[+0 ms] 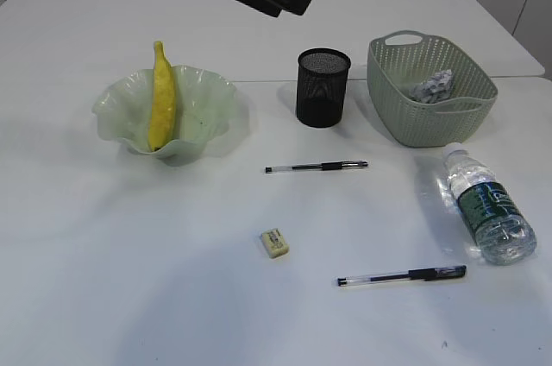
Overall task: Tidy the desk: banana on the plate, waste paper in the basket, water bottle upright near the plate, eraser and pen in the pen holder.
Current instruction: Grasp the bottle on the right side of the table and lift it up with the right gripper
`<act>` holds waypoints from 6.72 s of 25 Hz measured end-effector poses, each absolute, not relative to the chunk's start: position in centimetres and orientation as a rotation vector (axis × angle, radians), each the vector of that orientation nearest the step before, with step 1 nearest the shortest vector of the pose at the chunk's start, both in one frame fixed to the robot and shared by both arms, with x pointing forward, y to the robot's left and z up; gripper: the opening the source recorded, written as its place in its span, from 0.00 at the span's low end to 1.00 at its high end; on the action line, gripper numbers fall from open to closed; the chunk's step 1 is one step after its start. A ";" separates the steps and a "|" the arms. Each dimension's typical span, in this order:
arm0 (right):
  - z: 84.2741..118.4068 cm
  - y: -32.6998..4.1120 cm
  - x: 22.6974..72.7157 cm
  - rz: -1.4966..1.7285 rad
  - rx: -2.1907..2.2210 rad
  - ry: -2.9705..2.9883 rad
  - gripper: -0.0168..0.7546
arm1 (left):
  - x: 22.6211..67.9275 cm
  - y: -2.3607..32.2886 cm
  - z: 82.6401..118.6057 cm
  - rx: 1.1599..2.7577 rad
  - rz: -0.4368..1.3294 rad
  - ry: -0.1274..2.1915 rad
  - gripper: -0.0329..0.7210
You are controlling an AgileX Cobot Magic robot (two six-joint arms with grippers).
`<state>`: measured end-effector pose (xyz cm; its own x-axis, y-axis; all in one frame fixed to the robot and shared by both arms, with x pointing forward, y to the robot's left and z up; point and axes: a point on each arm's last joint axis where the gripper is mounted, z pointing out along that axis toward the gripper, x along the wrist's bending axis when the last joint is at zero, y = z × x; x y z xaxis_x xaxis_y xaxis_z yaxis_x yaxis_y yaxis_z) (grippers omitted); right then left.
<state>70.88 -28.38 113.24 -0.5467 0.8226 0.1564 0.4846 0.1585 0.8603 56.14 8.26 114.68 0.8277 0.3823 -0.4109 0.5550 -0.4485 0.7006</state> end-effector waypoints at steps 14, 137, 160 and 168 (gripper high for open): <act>120.1 -28.0 65.5 1.369 1.320 2.043 0.35 | 56.1 8.3 114.7 2.100 -0.249 0.683 0.54; 96.9 -29.1 66.2 0.038 2.371 2.067 0.79 | 55.9 8.5 114.3 2.158 -0.250 0.673 0.52; 93.2 -29.6 66.7 -0.118 2.269 2.192 0.79 | 55.9 8.5 114.3 2.158 -0.250 0.673 0.52; 93.1 -29.6 66.7 -0.120 2.221 2.245 0.79 | 55.9 8.5 114.3 2.158 -0.250 0.673 0.52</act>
